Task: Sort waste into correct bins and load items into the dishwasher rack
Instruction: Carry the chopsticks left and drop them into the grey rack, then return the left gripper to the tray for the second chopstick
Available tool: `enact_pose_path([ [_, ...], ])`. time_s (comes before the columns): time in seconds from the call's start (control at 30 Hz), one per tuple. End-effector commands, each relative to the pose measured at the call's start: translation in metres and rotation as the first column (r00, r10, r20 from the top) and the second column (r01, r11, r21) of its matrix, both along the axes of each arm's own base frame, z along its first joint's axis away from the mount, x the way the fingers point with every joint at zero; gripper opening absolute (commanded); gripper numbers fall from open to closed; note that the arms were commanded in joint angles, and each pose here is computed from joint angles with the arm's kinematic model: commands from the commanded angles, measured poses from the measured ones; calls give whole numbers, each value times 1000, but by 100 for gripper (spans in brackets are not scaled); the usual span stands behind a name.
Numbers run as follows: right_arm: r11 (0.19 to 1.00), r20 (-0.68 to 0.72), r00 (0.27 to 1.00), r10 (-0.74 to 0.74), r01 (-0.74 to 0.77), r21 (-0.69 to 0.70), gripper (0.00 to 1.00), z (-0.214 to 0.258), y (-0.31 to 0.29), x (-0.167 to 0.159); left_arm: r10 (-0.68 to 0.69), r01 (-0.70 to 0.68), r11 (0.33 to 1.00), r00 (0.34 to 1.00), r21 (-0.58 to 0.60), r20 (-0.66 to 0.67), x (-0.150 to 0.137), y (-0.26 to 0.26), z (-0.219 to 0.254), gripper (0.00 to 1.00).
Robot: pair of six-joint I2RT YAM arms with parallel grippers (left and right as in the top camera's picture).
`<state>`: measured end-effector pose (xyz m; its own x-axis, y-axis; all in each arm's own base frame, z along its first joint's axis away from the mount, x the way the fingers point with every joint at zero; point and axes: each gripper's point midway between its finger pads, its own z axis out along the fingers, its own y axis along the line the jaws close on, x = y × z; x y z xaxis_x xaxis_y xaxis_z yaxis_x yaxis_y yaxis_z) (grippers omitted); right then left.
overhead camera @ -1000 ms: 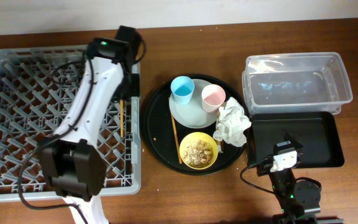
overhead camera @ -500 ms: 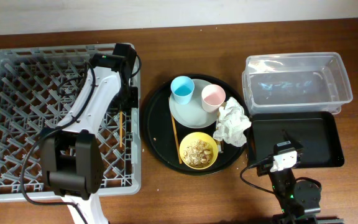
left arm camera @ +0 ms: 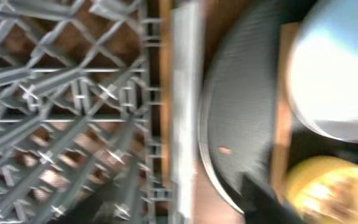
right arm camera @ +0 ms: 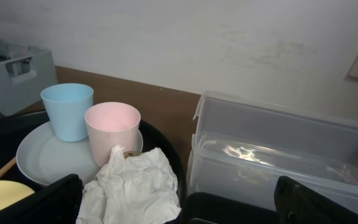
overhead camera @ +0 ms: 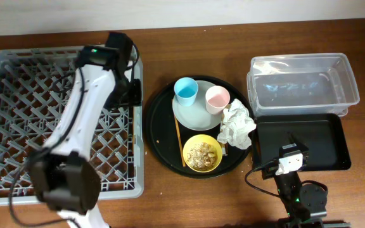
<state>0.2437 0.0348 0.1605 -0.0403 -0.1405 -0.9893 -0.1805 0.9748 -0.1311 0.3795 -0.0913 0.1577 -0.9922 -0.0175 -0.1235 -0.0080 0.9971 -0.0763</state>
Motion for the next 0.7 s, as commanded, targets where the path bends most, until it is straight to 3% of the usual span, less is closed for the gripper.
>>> enact_pose_path([
  [0.0, 1000, -5, 1000, 14, -14, -3, 99, -3, 3, 0, -57, 71, 949, 997, -308, 54, -14, -54, 48, 99],
  [0.17, 1000, -5, 1000, 14, -14, -3, 99, -3, 3, 0, -162, 160, 940, 987, -302, 20, -32, -91, 29, 99],
  [0.2, 1000, -5, 1000, 14, -14, -3, 99, -3, 3, 0, -184, 182, 936, 983, -302, 21, -35, -99, 24, 83],
  [0.23, 1000, -5, 1000, 14, -14, -3, 99, -3, 3, 0, -204, 201, 934, 979, -294, 21, -39, -109, 17, 50],
  [0.3, 1000, -5, 1000, 14, -14, -3, 99, -3, 3, 0, -150, 147, 963, 989, -225, 5, -42, -114, 0, 28],
  [0.4, 1000, -5, 1000, 14, -14, -3, 99, -3, 3, 0, 18, -17, 999, 999, -31, 37, -47, -110, -36, 28],
  [0.67, 1000, -5, 1000, 14, -14, -3, 99, -3, 3, 0, 65, -60, 997, 994, -50, 88, -47, -118, -96, 26],
])
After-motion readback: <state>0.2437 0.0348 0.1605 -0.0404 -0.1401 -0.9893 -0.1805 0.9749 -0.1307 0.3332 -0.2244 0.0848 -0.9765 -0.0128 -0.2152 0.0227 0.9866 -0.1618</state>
